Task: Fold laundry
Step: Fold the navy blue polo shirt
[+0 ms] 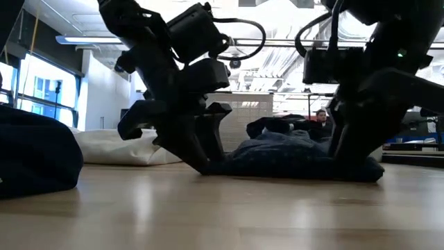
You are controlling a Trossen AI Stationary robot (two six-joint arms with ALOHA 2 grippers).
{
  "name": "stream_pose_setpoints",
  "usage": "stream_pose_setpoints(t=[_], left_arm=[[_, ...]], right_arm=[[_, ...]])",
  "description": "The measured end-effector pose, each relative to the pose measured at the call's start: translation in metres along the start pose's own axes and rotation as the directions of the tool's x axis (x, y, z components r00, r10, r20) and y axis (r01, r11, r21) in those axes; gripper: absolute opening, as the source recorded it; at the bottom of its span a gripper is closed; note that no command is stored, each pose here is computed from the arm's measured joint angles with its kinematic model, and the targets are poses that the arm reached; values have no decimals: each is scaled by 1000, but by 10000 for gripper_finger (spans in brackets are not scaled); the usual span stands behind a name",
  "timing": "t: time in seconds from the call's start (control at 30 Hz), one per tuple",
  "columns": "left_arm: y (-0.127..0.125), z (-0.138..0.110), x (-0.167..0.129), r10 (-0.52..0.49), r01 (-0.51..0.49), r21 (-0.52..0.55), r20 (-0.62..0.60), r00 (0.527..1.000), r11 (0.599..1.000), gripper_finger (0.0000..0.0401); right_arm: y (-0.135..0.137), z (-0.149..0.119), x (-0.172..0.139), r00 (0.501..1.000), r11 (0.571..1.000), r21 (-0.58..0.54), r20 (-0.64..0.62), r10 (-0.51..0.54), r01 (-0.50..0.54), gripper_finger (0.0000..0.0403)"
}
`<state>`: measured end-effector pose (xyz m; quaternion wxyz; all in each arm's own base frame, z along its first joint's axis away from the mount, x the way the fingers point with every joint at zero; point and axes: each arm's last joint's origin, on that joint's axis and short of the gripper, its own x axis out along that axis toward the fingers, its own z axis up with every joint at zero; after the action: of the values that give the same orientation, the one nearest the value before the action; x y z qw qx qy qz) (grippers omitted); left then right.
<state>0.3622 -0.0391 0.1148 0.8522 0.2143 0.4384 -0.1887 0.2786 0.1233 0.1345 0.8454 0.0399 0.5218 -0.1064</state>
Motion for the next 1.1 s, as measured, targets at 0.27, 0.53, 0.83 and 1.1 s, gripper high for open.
stream_pose_setpoints(t=[0.27,0.53,0.83,1.1], left_arm=[[9,17,-37,18,-19,-111,-7,1000,994,12],[32,54,-133,22,-11,-96,123,992,995,2],[49,72,-199,64,37,-260,368,927,965,1],[89,40,-138,129,-49,-466,142,981,884,0]], right_arm=[[6,15,-8,976,971,138,-65,207,-196,14],[-5,42,-82,919,887,243,121,375,-394,7],[-49,37,-167,875,806,395,388,289,-441,3],[-93,24,-147,979,833,534,198,46,-147,2]])
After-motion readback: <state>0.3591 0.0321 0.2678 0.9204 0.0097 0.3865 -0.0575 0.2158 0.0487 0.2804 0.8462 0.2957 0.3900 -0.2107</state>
